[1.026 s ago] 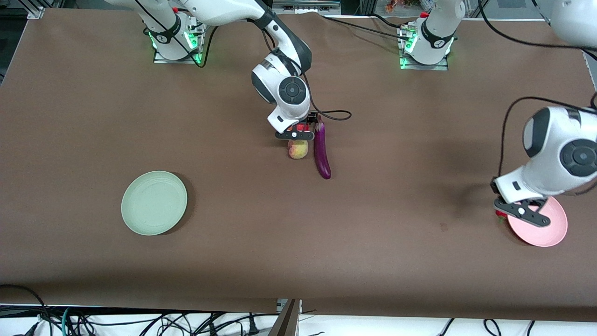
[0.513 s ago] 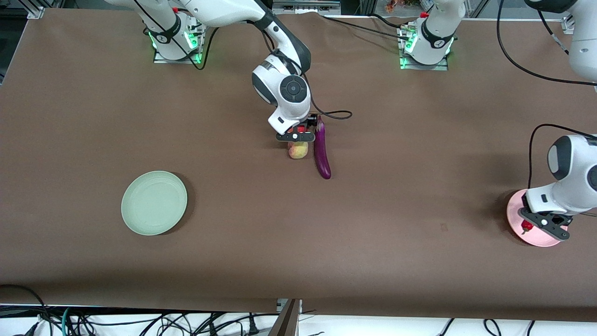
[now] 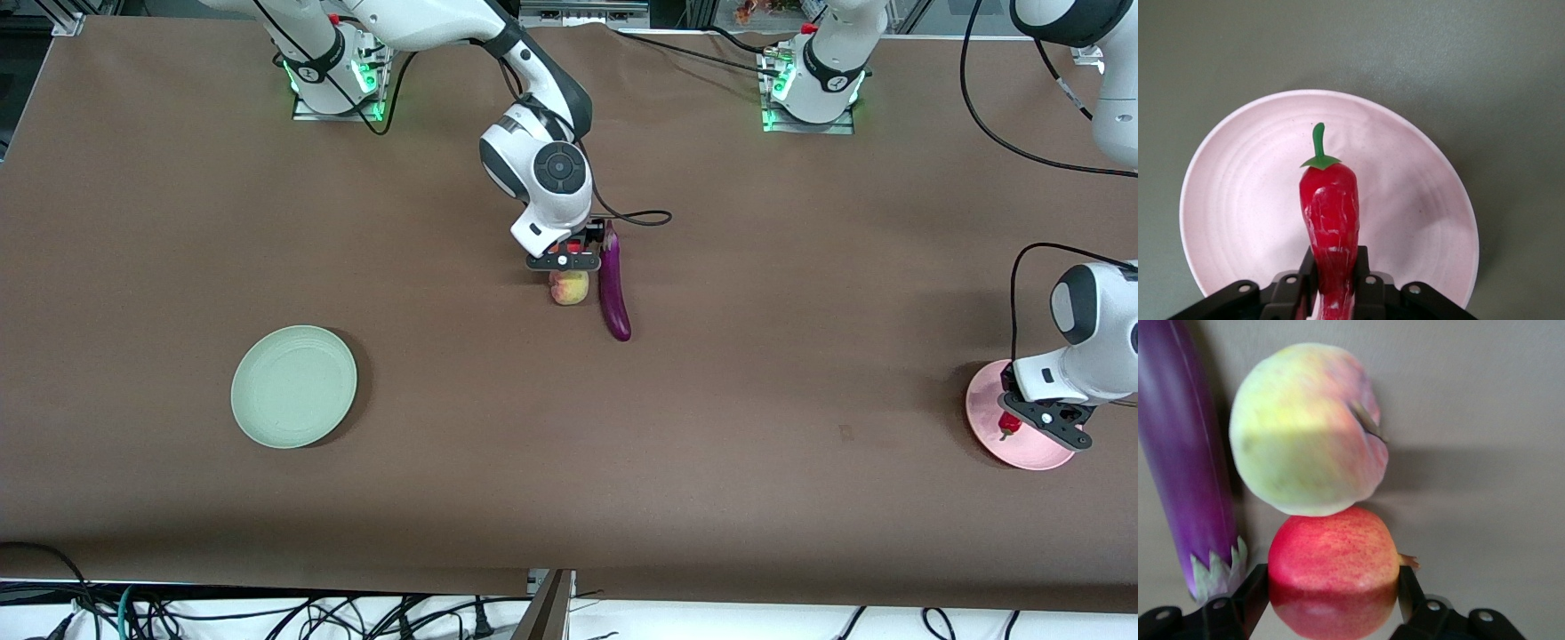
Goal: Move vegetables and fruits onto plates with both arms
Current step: 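Lower the chili onto the pink plate while the right gripper grasps the apple, then release the chili on the pink plate while the right gripper carries the apple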
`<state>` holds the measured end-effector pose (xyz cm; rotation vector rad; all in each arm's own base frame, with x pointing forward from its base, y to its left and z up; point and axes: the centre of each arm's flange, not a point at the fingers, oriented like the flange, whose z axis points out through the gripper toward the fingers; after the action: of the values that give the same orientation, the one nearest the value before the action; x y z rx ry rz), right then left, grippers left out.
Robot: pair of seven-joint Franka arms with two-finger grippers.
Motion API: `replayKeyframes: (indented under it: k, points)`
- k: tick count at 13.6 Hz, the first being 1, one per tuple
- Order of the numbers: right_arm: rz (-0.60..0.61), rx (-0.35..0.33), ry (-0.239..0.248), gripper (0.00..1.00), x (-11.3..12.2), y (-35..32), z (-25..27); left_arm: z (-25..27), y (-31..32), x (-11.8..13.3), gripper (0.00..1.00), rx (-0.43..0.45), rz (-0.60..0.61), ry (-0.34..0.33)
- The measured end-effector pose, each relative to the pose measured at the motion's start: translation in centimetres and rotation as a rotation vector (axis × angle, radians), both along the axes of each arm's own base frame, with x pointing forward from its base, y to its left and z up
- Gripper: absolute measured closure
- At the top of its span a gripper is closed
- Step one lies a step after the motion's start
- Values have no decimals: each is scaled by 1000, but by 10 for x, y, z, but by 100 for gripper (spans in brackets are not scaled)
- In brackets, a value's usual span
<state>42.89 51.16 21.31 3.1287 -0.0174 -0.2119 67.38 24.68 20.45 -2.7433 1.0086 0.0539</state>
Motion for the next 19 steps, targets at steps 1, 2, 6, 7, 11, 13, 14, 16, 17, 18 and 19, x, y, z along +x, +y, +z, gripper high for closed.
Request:
replayKeyframes:
  k: [1,2,6,7,11,13,14,16,17,18,19]
  points:
    - [-10,-2,-19,18,12,-7,8,1,0,1,61,0,0,-3]
    - [-21,-8,-34,18,26,-16,19,2,0,1,52,1,1,-4]
    - [-1,-62,-59,18,84,-74,79,13,1,8,11,4,2,-28]
    - [20,-75,-70,18,102,-98,88,24,-1,11,2,1,7,-40]
    - [73,-113,-98,18,183,-228,97,105,-27,8,0,-108,118,41]
    - [106,-103,-101,18,214,-301,97,152,-47,-1,0,-144,188,75]
    - [135,-99,-108,18,227,-337,94,175,-63,-5,0,-152,234,90]
    - [173,-98,-131,18,248,-407,84,218,-112,-12,0,-148,332,107]
    - [185,-101,-130,18,253,-436,77,238,-141,-14,0,-142,378,103]
    - [195,-104,-133,18,257,-458,70,259,-168,-18,0,-135,426,97]
    - [209,-108,-141,18,260,-474,63,280,-193,-24,0,-126,468,101]
